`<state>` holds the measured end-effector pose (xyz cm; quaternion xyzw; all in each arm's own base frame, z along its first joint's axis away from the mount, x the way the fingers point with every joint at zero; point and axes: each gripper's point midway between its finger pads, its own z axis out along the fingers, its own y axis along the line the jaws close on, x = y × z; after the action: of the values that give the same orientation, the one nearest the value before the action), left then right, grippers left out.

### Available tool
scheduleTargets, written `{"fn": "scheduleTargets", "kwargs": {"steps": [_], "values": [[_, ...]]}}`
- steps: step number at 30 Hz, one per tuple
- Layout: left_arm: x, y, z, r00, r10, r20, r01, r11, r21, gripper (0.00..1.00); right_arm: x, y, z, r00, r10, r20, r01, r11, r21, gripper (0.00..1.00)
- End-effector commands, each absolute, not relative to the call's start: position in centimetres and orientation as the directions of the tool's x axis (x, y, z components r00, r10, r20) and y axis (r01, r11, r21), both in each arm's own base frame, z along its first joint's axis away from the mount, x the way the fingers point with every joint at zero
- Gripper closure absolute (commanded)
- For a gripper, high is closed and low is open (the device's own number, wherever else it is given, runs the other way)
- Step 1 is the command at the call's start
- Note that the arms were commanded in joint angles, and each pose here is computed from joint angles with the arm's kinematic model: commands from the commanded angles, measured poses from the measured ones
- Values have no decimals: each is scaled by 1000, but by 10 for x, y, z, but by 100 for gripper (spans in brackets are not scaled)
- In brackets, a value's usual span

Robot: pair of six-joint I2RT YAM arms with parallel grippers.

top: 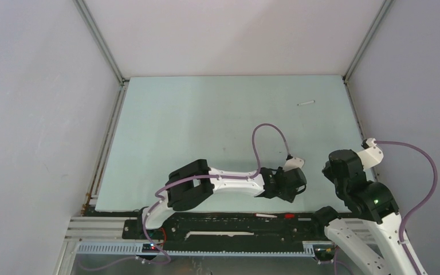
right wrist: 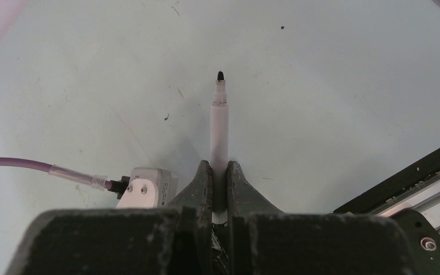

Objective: Insert the pens into the pen caps

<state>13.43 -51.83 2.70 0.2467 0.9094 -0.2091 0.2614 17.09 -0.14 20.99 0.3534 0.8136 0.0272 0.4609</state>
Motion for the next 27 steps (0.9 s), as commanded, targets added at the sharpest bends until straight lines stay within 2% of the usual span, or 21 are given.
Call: {"fn": "scheduleTargets", "kwargs": {"steps": [1, 11, 21, 27], "values": [[129, -527, 30, -746, 339, -572, 561, 784, -266, 48, 171, -9, 224, -281, 595, -753, 552, 742, 380, 100], [115, -511, 21, -739, 380, -556, 586, 771, -252, 53, 171, -6, 222, -296, 598, -745, 552, 743, 378, 100], [123, -477, 16, -687, 439, -579, 610, 782, -132, 56, 167, -5, 221, -304, 606, -735, 543, 744, 389, 100], [121, -468, 23, -678, 453, -579, 620, 776, -119, 40, 169, -1, 220, -318, 607, -728, 538, 748, 388, 100]]}}
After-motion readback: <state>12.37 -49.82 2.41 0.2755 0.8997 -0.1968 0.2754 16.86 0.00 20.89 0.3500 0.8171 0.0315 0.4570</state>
